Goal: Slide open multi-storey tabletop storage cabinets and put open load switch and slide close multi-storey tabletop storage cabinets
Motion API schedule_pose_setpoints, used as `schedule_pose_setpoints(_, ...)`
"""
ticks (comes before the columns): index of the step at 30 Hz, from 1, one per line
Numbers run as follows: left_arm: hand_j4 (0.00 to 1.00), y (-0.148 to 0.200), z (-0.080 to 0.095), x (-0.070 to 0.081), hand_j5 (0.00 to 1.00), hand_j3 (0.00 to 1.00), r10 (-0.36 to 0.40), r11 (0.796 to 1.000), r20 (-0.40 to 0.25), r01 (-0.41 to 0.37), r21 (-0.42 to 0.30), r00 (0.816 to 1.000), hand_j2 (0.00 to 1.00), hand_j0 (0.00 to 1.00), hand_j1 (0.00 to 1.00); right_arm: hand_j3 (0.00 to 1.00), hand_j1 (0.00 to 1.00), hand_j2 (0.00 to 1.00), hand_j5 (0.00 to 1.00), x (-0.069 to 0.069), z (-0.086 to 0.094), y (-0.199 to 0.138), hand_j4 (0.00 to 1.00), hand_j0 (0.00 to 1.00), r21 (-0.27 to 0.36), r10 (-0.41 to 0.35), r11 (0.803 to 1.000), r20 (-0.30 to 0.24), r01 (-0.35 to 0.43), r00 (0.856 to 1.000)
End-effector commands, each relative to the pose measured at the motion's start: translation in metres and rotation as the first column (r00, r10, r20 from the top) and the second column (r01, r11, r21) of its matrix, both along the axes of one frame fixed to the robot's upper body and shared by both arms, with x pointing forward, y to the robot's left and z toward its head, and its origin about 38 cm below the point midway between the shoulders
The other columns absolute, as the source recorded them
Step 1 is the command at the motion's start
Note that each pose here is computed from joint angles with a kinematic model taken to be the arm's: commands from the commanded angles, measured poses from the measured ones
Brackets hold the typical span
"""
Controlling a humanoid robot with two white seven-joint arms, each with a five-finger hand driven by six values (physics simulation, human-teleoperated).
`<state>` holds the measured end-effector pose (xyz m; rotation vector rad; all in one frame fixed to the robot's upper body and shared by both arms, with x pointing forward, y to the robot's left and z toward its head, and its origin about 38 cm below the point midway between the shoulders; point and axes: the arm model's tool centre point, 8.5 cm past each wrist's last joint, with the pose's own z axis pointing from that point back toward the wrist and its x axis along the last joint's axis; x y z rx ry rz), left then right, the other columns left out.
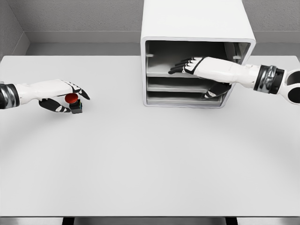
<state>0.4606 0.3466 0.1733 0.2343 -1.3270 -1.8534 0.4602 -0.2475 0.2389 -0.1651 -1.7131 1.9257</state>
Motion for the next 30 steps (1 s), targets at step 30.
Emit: schedule_pose_setpoints(30, 0.45, 0.003, -0.003, 0.001, 0.45, 0.45, 0.014, 1.0, -0.006, -0.014, 0.006, 1.0, 0.45, 0.45, 0.45, 1.0, 1.0, 1.0, 1.0, 0.005, -0.021, 0.001, 1.0, 1.0, 0.001, -0.024, 1.0, -0.04, 0.025, 0.999)
